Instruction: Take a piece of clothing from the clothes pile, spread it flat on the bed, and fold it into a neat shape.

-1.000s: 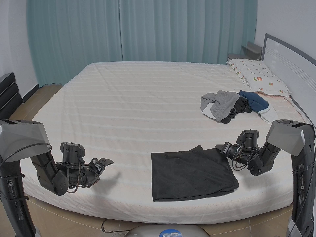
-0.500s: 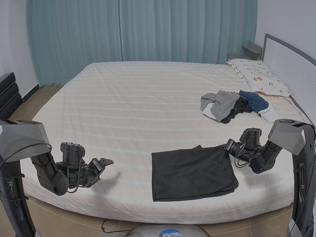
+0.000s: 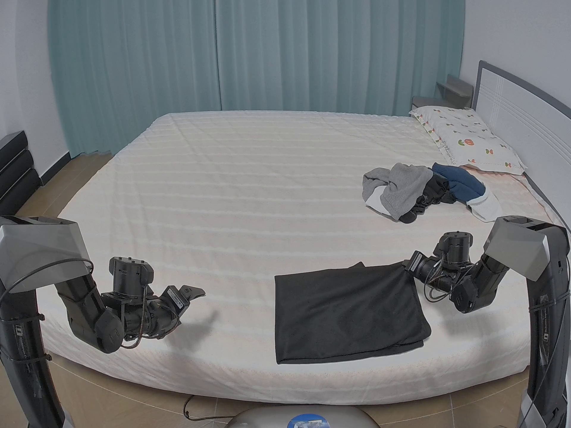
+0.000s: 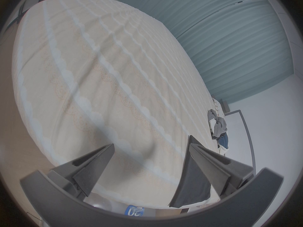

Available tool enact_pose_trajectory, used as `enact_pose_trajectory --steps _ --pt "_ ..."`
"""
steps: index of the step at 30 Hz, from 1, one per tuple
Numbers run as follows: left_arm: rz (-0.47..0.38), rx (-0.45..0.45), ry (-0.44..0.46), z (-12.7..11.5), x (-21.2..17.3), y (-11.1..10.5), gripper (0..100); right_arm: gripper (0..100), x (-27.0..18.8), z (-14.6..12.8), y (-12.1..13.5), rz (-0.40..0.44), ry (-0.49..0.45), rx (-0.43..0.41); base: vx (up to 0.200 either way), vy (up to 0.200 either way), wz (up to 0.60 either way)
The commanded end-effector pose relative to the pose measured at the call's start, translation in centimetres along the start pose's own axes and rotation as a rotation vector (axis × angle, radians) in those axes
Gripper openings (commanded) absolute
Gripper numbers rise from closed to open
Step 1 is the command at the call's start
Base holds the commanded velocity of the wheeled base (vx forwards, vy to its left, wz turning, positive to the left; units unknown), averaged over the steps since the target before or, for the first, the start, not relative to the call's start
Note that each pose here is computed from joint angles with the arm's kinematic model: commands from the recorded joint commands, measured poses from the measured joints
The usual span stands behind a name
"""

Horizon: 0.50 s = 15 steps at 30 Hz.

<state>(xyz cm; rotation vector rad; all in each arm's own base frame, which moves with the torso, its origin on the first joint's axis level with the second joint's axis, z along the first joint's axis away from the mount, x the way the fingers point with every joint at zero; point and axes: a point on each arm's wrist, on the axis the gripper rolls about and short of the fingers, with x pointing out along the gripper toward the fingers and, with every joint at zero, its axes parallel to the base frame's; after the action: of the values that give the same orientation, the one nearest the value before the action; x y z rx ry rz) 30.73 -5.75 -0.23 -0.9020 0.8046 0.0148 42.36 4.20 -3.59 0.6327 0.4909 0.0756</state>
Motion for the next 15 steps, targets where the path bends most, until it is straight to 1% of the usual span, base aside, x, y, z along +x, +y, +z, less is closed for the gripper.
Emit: enact_pose_trajectory --steps 1,4,5,9,15 --pt "0.001 -0.001 0.001 0.0 0.0 0.0 100 0 0.2 -0.2 -0.3 -0.005 0.005 0.002 0.0 0.0 0.0" --pt "0.0 -0.001 0.0 0.0 0.0 0.0 100 0 0.3 -0.3 -0.3 -0.006 0.007 0.002 0.0 0.0 0.0" --pt "0.0 -0.001 0.0 0.0 0.0 0.0 100 100 0.3 -0.3 -0.3 -0.003 0.003 0.001 0.0 0.0 0.0" --pt "0.0 -0.001 0.002 0.0 0.0 0.0 100 100 0.1 0.2 -0.3 0.005 -0.01 0.005 0.0 0.0 0.0" --pt "-0.004 -0.005 0.0 0.1 0.0 -0.1 100 100 -0.5 1.4 -0.5 0.002 -0.035 0.056 0.0 0.0 0.0"
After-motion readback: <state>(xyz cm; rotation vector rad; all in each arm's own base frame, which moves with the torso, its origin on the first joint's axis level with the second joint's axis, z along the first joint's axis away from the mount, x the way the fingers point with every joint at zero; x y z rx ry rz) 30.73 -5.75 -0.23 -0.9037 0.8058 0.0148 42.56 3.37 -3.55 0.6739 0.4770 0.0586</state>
